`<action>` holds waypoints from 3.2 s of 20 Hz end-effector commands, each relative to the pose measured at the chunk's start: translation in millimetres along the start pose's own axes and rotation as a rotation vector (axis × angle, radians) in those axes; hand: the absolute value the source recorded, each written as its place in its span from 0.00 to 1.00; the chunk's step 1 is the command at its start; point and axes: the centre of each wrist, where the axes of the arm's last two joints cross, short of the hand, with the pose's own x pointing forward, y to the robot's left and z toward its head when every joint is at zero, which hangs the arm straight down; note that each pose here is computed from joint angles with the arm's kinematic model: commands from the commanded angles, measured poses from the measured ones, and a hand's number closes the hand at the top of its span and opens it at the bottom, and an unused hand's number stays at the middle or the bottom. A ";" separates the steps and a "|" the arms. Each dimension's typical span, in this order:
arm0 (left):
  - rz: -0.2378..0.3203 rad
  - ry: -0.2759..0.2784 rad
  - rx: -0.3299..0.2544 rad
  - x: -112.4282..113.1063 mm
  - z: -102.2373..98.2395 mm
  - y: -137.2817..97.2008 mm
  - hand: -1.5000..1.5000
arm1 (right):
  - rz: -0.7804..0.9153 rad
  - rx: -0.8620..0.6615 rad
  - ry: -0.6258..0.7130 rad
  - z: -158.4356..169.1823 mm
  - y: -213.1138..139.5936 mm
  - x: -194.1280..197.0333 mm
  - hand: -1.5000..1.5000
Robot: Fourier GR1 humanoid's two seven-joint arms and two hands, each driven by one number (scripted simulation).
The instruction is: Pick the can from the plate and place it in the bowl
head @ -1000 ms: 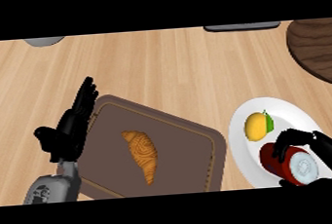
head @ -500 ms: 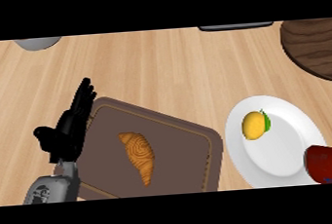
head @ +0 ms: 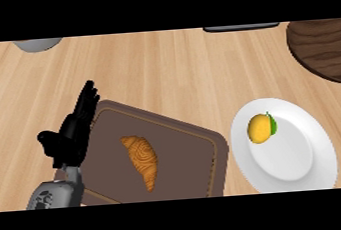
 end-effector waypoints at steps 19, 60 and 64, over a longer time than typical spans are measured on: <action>-0.004 -0.027 -0.067 -5.1 -7.0 -13.1 0.50 | 0.156 -0.057 0.043 -62.9 -95.4 11.7 1.00; 0.006 -0.043 -0.083 19.7 -10.5 -31.7 0.50 | -0.053 -0.154 0.130 -82.6 -49.2 -122.3 0.00; 0.001 -0.049 -0.088 18.0 -10.6 -23.6 0.50 | -0.138 -0.188 0.176 -72.8 -64.4 -113.5 0.00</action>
